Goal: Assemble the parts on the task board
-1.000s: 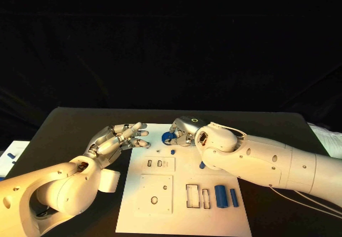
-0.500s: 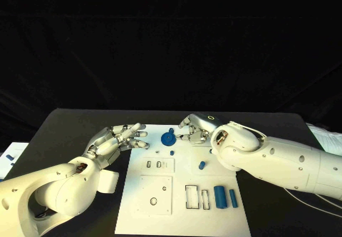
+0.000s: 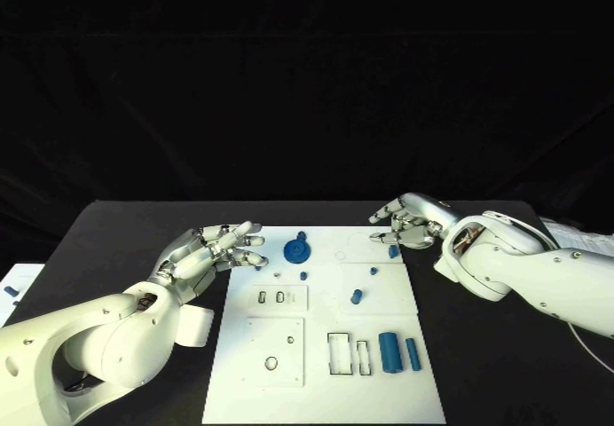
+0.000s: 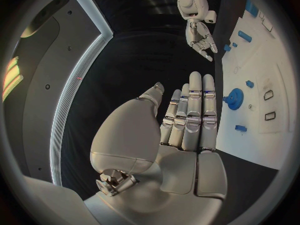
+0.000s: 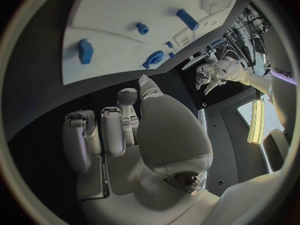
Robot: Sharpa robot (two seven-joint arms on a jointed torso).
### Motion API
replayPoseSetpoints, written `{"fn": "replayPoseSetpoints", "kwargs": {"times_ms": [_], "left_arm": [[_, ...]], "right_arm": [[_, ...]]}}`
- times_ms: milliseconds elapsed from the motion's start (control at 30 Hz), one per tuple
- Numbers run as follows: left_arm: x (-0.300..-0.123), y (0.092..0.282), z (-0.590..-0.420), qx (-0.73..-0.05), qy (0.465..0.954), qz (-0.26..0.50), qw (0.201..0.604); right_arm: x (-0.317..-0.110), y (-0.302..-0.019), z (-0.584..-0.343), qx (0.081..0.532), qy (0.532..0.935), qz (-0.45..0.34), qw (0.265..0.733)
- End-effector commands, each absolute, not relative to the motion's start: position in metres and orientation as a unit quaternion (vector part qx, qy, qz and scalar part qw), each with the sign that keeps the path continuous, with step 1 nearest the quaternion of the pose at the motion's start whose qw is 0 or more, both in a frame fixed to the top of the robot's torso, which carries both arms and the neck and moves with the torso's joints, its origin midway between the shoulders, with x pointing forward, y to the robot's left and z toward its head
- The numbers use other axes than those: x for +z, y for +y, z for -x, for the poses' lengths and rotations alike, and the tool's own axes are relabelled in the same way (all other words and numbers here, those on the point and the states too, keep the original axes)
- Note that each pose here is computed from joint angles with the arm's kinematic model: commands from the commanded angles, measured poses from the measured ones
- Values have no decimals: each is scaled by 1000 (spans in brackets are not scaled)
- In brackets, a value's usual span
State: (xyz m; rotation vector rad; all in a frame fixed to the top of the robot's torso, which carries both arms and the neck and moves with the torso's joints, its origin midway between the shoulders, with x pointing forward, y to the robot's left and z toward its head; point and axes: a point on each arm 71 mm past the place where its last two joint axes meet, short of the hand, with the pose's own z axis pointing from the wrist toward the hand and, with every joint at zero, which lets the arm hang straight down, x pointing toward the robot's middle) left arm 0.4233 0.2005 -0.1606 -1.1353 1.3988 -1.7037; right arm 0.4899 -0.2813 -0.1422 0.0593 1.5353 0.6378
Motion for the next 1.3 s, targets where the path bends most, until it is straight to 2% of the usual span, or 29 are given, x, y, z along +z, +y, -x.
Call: {"fn": "replayPoseSetpoints", "kwargs": {"times_ms": [33,133,333,1300], "left_arm": [[-160,199,-423,-657,532,430,317],[-161,199,-424,-657,532,430,318],[-161,199,-425,-657,531,430,318],[-163,201,-427,-654,532,432,320]], "right_arm": [[-145,-292,-488,301,691,-21,657],[-149,-307,-487,287,695,-25,659],[-156,-316,-485,277,701,-26,657],[-183,-318,-489,267,723,-31,636]]}}
